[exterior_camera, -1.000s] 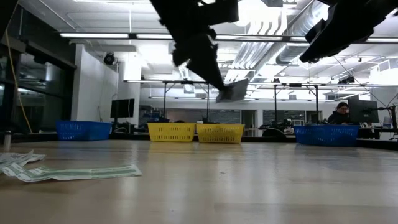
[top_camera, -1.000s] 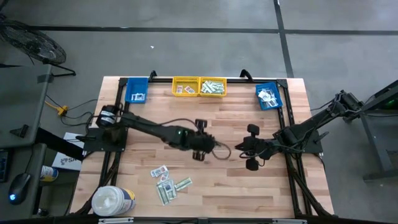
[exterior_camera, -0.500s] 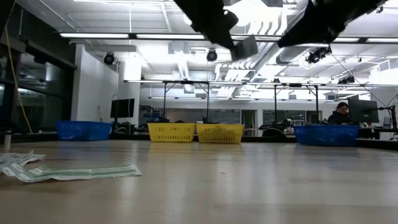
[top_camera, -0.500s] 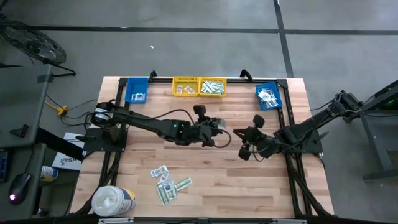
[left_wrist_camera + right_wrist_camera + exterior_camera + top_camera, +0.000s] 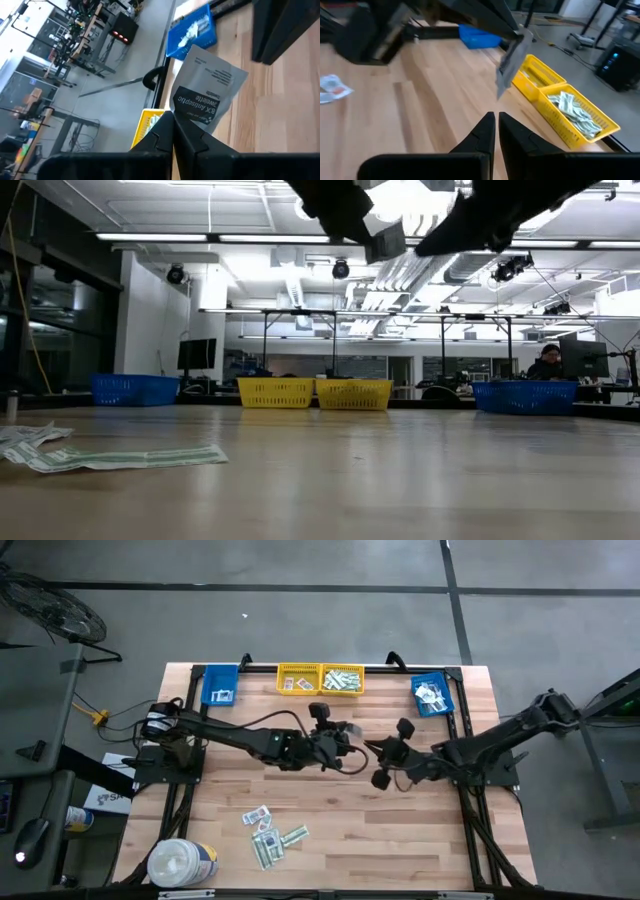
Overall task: Pick & Place First Aid Supplies
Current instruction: Put the black towelette pack into the right blue bin
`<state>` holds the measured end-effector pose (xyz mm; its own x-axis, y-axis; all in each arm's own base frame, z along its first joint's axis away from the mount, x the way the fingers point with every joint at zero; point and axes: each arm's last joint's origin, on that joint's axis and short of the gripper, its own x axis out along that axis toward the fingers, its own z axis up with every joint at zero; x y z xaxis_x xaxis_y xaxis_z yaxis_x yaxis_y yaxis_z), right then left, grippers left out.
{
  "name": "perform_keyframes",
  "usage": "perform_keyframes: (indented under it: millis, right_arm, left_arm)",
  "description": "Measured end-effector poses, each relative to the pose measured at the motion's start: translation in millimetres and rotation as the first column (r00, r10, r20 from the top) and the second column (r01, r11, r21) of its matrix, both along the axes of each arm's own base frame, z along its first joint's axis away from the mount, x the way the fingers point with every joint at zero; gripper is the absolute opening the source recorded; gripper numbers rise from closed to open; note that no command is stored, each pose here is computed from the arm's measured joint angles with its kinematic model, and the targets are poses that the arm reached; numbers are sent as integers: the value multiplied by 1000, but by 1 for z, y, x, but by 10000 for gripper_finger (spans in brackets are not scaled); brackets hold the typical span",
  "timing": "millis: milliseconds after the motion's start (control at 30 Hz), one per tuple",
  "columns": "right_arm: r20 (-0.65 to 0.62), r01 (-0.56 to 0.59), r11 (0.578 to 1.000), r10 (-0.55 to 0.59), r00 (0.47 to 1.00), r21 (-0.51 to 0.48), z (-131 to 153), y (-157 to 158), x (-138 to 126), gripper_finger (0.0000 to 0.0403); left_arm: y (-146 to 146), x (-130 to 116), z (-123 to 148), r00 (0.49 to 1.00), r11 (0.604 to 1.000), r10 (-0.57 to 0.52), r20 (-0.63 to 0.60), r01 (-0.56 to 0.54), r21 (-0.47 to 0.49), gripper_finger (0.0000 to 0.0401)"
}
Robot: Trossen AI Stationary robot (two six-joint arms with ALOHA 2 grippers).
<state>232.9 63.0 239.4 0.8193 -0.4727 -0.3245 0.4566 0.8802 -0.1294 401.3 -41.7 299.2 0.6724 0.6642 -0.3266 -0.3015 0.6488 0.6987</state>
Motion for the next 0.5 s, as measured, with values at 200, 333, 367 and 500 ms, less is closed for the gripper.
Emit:
perform_keyframes:
  millis: [200,333,367,500]
  right_arm:
    - [-4,78,997,-78,997,-5,-14,-15,20,16]
    - [45,105,994,-105,993,6,-12,-20,25,16]
    - [40,100,995,-100,994,-1,-12,-21,25,16]
    - [48,125,992,-124,991,-3,-12,-26,27,19]
  left_arm:
    - [9,-6,4,999,1000,27,-34,-26,11,0]
    - [22,-15,-1,995,996,92,-40,-92,11,0]
    - [27,-19,-4,993,994,106,-52,-106,7,0]
    - [39,-31,-14,991,991,130,-6,-130,-29,0]
